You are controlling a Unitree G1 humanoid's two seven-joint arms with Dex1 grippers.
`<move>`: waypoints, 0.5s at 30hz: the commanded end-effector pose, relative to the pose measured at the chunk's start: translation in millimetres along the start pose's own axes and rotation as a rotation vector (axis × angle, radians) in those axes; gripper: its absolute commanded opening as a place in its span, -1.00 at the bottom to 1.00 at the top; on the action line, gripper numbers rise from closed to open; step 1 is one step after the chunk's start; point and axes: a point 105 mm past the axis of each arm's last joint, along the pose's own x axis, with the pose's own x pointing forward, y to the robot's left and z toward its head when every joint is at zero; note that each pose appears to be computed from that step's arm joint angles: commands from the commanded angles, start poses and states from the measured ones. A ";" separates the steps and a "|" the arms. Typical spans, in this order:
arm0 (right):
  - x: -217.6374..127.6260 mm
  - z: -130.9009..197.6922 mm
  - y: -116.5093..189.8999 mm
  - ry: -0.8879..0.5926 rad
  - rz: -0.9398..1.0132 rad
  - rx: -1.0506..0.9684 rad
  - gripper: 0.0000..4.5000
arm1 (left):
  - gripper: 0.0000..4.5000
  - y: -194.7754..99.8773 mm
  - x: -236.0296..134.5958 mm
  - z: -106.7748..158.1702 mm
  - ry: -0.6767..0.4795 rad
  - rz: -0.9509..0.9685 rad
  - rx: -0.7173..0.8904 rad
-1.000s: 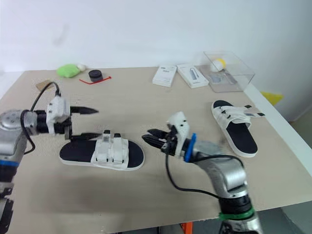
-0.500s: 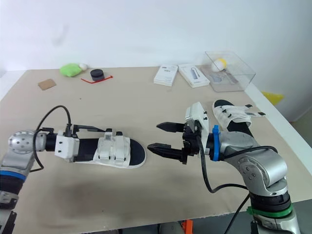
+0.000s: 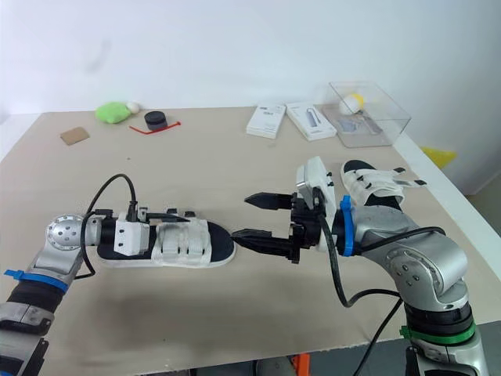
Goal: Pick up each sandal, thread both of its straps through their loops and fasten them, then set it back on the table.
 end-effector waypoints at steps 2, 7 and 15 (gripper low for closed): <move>9.9 12.5 -0.9 -0.040 -0.021 -0.086 1.00 | -0.92 57.0 -33.6 -9.0 0.137 0.310 -0.001; 26.1 14.9 -12.3 -0.071 -0.053 -0.114 1.00 | -0.97 109.2 -91.8 -37.6 0.412 0.707 -0.043; 49.4 7.2 -32.3 -0.033 -0.101 -0.170 1.00 | -0.97 103.5 -163.8 -98.1 0.910 1.033 -0.179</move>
